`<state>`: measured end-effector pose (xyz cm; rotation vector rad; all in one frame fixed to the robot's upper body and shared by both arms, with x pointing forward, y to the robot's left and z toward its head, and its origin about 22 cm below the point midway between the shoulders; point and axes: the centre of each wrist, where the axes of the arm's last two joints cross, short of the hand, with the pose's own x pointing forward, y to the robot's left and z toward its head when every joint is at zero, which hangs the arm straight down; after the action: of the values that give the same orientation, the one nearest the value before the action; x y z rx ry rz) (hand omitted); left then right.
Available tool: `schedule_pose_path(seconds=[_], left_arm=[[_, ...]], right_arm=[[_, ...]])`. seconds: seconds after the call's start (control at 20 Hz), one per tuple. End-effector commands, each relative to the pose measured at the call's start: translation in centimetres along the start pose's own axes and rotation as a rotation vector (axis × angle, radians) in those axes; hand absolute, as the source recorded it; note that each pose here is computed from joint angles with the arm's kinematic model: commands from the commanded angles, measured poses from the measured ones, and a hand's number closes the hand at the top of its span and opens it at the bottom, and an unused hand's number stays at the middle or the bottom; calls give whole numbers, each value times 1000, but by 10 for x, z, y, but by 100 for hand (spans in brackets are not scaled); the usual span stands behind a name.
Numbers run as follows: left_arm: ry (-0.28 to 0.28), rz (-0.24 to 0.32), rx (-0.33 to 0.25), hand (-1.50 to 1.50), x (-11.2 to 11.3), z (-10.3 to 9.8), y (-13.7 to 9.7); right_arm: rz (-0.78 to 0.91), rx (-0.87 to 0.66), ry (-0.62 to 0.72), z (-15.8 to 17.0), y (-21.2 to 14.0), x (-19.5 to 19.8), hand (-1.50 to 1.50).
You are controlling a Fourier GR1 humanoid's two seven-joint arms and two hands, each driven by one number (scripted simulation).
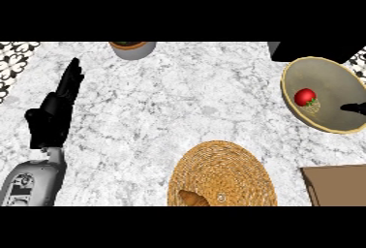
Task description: Pick the tomato from the placemat and place it in the bowl
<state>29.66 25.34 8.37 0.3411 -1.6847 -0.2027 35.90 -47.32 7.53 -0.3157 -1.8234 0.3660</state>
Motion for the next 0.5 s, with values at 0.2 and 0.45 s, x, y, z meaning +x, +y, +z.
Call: schedule_pose_path(seconds=[0.2, 0.45], left_arm=[[15, 3, 17, 0, -4, 9, 8], [12, -1, 30, 0, 1, 0, -6]], right_arm=[[-175, 64, -51, 48, -56, -1, -150], [-187, 131, -57, 68, -57, -11, -150]])
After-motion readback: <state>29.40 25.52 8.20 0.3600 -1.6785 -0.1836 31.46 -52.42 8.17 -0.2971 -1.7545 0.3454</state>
